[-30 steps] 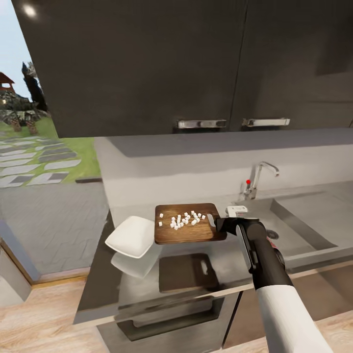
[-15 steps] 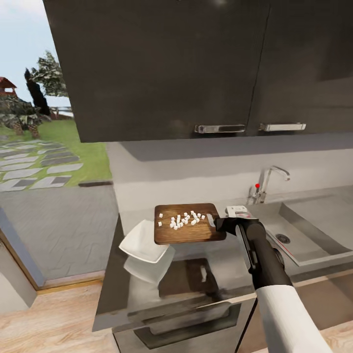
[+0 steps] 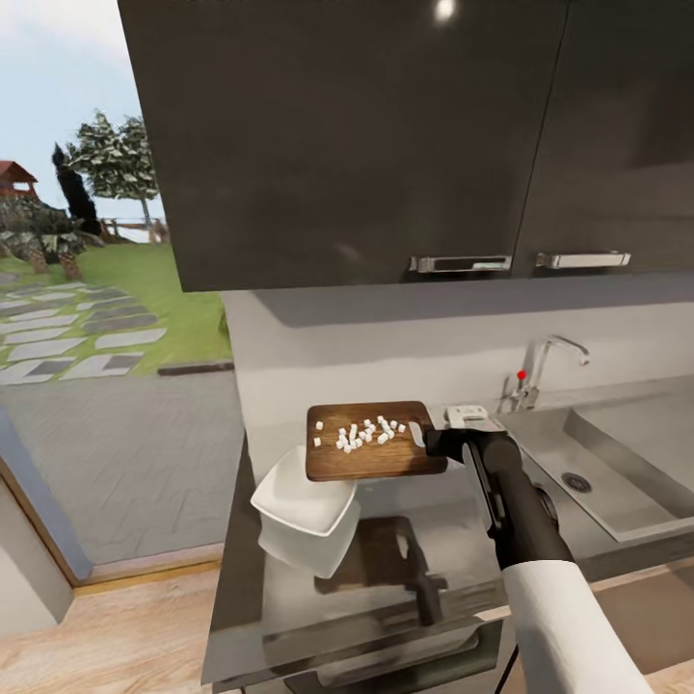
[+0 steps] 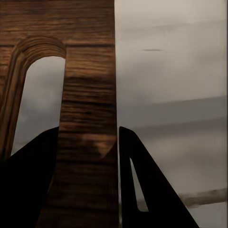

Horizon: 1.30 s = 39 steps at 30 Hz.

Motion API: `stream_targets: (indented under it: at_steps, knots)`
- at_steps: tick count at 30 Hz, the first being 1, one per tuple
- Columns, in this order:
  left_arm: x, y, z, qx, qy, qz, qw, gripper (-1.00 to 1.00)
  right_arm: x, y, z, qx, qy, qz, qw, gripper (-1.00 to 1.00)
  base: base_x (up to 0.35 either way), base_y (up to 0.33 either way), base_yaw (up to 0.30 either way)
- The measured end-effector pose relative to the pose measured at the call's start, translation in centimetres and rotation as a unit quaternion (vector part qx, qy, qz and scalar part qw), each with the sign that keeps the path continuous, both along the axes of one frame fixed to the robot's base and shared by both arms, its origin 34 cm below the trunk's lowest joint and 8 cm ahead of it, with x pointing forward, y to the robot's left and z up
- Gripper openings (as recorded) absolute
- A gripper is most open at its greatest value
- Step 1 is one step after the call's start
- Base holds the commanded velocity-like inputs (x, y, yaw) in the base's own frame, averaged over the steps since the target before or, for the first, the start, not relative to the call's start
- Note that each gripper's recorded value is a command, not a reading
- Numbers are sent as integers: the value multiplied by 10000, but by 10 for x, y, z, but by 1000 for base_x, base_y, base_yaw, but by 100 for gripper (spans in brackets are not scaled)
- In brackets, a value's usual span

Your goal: In the kitchen, take the Vidalia onion out of the sink, dice it on the chopping board with the paring knife, put the diced onion into the bowl on the countertop, then place both the paring knife and the chopping board into the sink.

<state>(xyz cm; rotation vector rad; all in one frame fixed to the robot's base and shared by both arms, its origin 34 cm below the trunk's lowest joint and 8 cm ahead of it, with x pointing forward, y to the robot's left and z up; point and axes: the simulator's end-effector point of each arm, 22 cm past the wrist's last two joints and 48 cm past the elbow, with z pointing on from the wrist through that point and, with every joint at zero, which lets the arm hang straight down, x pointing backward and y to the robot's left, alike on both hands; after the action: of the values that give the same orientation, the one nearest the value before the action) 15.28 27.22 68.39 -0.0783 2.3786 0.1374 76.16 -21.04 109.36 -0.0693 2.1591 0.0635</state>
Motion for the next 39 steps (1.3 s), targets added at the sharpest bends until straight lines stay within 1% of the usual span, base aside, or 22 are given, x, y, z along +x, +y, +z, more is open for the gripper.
stream_targets:
  at_steps: [4, 9, 14, 16, 21, 25, 30, 36, 39]
  knots:
    - [8, -1, 2, -12, -93, -4, 10000, 100, 0, -4, 0, -43, 5, -54, 10000, -100, 3, 1, 0]
    - [9, -1, 3, -12, -113, -2, 9999, 100, 0, -5, -1, -50, 16, -57, 10000, -100, 0, 0, 0]
    - [9, 2, 2, 9, -105, 0, 9999, 100, 0, 7, 0, -148, -1, 89, 9999, -100, 0, 0, 0]
    - [9, 3, 2, 11, -105, 0, 9999, 100, -1, 7, 0, -178, 11, 103, 9998, -100, 0, 0, 0]
    - [8, 3, 2, 17, -95, 5, 10000, 100, -9, 5, -10, -236, 317, 99, 9992, -100, 0, 0, 0]
    - [7, 3, 2, 18, -90, 7, 10000, 100, -11, 12, -11, -321, 371, 195, 9986, -100, 0, 0, 0]
    - [7, 4, 2, 23, -78, 6, 10000, 100, -12, 14, -11, -389, 387, 229, 9982, -100, 0, 0, 0]
    - [6, 5, 2, 26, -75, 5, 10000, 100, -11, 7, -10, -661, 362, 158, 9970, -100, 0, 0, 0]
    - [6, 5, 2, 26, -75, 4, 10000, 100, -12, 12, -9, -753, 337, 223, 9963, -100, 0, 0, 0]
